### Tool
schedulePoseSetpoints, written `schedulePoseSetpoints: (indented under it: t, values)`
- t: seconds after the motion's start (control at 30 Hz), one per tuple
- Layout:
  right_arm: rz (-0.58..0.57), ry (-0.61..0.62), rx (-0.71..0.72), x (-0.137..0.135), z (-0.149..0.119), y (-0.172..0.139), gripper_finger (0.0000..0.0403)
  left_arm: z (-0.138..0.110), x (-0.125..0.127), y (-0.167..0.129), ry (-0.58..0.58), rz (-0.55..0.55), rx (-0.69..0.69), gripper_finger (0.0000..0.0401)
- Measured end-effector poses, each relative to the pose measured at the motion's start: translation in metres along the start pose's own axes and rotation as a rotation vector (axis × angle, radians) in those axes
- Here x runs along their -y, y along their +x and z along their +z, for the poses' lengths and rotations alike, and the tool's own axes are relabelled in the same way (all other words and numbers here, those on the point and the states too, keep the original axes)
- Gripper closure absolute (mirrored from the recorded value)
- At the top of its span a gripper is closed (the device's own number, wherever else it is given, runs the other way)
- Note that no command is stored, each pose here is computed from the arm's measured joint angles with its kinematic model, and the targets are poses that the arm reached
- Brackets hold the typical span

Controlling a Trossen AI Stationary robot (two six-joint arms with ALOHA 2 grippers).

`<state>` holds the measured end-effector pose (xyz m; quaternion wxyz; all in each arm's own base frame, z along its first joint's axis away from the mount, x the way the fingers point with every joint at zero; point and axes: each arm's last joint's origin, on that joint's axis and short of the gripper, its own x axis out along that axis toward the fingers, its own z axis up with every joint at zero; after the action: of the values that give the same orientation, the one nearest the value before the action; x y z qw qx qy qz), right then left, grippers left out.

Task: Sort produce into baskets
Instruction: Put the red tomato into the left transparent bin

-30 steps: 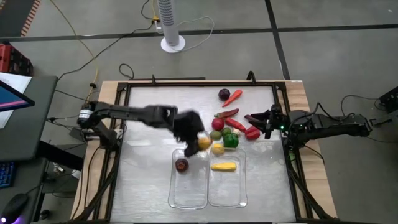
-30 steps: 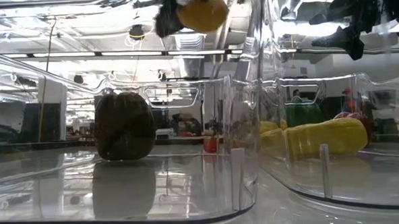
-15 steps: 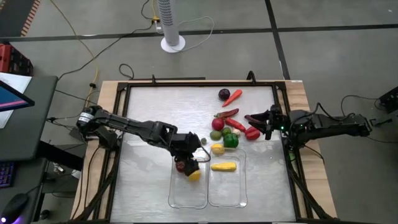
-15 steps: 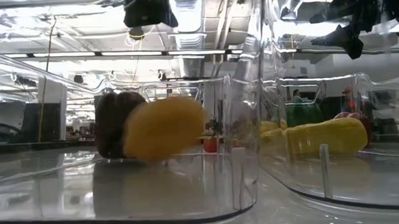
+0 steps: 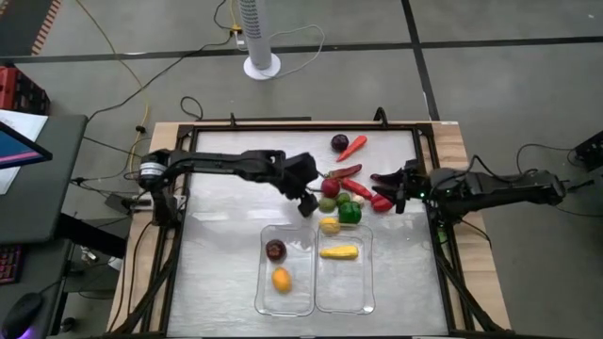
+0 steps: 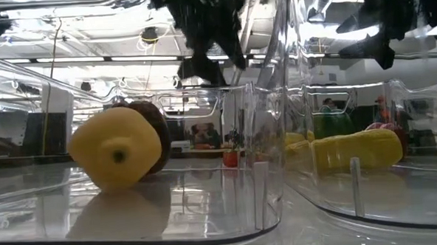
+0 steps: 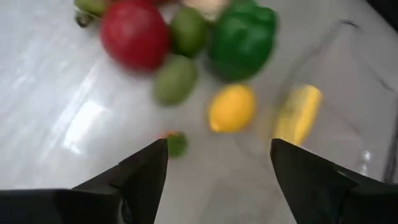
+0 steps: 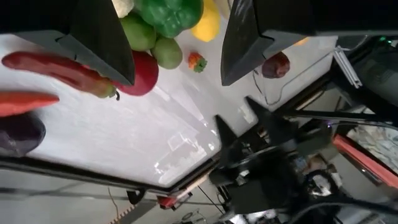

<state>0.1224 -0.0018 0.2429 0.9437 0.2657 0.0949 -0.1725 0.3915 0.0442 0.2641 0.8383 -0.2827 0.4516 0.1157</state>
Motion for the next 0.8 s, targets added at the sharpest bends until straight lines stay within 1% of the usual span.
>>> schedulePoseSetpoints:
  t: [0.07, 0.13, 0.27, 0.33, 0.43, 0.53, 0.6, 0.67, 0.73, 0.8]
  values:
    - [-0.006, 0.023, -0.009, 0.000, -0.001, 0.002, 0.0137, 0.007, -0.009, 0.005, -0.007, 0.009, 0.001, 0.0138]
    - [-0.008, 0.050, -0.015, 0.000, -0.001, 0.003, 0.0137, 0.013, -0.015, 0.008, 0.017, 0.013, 0.010, 0.0138]
    - [0.008, 0.073, 0.002, -0.005, 0.008, -0.002, 0.0137, 0.020, -0.019, 0.020, 0.071, 0.043, 0.022, 0.0129]
    - [0.018, 0.079, 0.016, -0.009, 0.016, -0.005, 0.0137, 0.025, -0.020, 0.022, 0.083, 0.059, 0.047, 0.0117]
    - [0.045, 0.072, 0.037, -0.014, 0.024, -0.011, 0.0137, 0.037, -0.019, 0.018, 0.091, 0.044, 0.120, 0.0092]
    - [0.121, 0.047, 0.073, -0.016, 0.029, -0.019, 0.0137, 0.044, -0.024, 0.022, 0.093, 0.045, 0.163, 0.0066]
    - [0.158, 0.031, 0.082, -0.016, 0.031, -0.024, 0.0137, 0.043, -0.031, 0.028, 0.081, 0.054, 0.137, 0.0056]
    - [0.180, 0.014, 0.105, -0.014, 0.033, -0.030, 0.0137, 0.046, -0.034, 0.035, 0.061, 0.047, 0.150, 0.0053]
    - [0.194, 0.015, 0.124, -0.011, 0.030, -0.033, 0.0137, 0.044, -0.035, 0.037, 0.031, 0.051, 0.128, 0.0055]
    - [0.203, 0.024, 0.130, -0.007, 0.026, -0.036, 0.0137, 0.048, -0.031, 0.041, 0.041, 0.026, 0.175, 0.0062]
